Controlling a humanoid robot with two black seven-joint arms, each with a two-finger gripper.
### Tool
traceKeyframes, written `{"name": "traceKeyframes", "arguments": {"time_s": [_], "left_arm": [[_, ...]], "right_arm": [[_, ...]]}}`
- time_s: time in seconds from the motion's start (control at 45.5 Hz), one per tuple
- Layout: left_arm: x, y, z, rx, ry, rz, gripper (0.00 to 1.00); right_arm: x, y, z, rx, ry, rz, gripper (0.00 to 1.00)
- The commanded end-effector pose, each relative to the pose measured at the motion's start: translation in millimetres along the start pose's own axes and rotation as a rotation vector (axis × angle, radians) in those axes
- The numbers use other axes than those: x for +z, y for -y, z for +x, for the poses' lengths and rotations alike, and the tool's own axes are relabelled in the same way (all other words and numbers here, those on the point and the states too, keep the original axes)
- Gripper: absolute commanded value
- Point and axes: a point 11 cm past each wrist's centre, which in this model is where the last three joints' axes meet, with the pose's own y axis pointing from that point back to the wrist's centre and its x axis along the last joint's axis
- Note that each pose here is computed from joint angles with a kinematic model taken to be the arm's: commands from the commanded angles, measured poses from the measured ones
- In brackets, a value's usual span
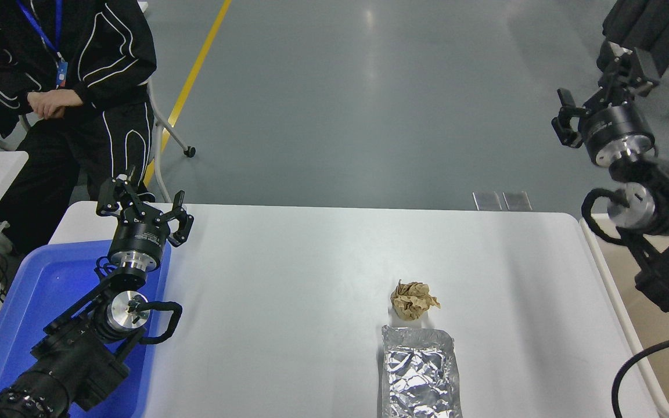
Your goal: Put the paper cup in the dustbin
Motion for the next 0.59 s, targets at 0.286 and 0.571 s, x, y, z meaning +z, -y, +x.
{"name": "traceKeyframes", "arguments": {"time_s": [0.286,0.571], "left_arm": [[0,0,0,0.000,0.000,0.000,1.00],[0,0,0,0.000,0.000,0.000,1.00]], "right_arm": [[75,-45,1,0.034,0.055,-0.117,0.99],[80,-51,10,0.050,0.049,-0.131,0.99]]}}
